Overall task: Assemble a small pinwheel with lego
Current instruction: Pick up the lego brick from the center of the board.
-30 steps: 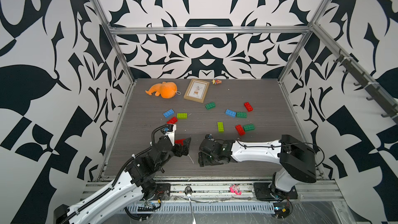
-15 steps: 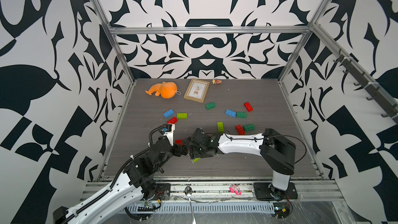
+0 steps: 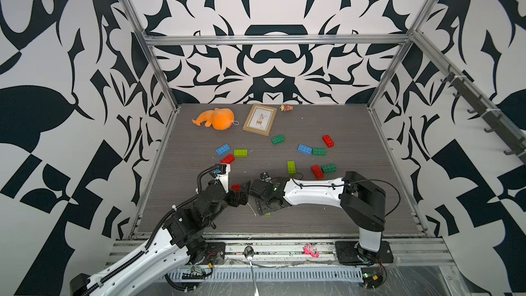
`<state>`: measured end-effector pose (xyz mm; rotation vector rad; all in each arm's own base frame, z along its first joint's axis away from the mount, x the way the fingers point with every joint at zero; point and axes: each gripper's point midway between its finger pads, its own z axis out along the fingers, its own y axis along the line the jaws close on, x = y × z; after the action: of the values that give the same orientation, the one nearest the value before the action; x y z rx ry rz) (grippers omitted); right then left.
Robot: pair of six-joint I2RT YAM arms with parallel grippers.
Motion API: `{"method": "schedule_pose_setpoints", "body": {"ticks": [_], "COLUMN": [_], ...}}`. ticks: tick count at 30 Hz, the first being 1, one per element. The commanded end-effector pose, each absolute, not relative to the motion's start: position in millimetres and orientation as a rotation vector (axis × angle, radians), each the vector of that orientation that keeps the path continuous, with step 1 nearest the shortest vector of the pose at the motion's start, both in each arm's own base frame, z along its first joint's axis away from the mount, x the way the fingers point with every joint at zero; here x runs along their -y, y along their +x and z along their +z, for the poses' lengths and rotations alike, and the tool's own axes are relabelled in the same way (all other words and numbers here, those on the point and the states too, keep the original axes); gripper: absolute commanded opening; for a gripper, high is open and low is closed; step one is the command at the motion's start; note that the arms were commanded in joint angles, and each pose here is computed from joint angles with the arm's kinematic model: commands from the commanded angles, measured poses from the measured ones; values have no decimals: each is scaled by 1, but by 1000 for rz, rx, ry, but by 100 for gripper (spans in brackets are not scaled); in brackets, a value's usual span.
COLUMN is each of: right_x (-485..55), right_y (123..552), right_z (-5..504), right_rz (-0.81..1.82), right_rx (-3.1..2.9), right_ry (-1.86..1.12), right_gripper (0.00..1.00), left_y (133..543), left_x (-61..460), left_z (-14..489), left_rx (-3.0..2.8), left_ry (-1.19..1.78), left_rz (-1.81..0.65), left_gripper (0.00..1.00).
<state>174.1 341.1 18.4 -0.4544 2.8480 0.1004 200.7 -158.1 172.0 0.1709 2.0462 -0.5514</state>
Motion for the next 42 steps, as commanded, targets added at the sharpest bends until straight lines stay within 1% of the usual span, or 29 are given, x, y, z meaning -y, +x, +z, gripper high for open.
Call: {"method": "schedule_pose_setpoints", "body": {"ticks": [1, 4, 6, 9, 11, 14, 18, 23, 28, 32, 36, 39, 41, 42], "right_x": [-323, -318, -318, -323, -327, -333, -342, -347, -342, -337, -341, -338, -337, -334], "right_y": [172, 167, 166, 166, 167, 169, 165, 164, 165, 167, 166, 172, 174, 174], "right_z": [31, 35, 40, 46, 46, 44, 39, 36, 34, 41, 57, 73, 84, 87], "right_rz": [35, 78, 93, 136, 156, 153, 176, 189, 160, 151, 259, 338, 410, 444], "right_rx": [-2809, -2809, -2804, -2798, -2795, -2787, -2816, -2820, -2818, -2800, -2755, -2723, -2699, -2711], "right_ry": [-455, -460, -458, -450, -456, -490, -539, -558, -553, -541, -564, -558, -586, -580], "right_gripper": [85, 83, 81, 75, 67, 60, 56, 49, 39, 29, 23, 17, 0, 0], "left_y": [200, 200, 200, 200, 199, 199, 199, 199, 199, 198, 195, 183, 173, 169], "left_x": [160, 161, 161, 162, 163, 163, 164, 166, 167, 167, 173, 193, 203, 206], "left_z": [169, 169, 168, 169, 169, 168, 169, 168, 167, 168, 169, 168, 173, 177], "left_rx": [-2052, -2054, -2054, -2058, -2060, -2061, -2060, -2066, -2067, -2065, -2068, -2138, -2243, -2286], "left_ry": [175, 177, 179, 181, 184, 186, 190, 201, 205, 205, 220, 224, 202, 208], "left_rz": [-563, -565, -565, -566, -570, -570, -576, -581, -583, -587, -628, -785, -864, -875], "left_gripper": [100, 100, 100, 100, 100, 100, 100, 100, 100, 100, 100, 100, 100, 100]}}
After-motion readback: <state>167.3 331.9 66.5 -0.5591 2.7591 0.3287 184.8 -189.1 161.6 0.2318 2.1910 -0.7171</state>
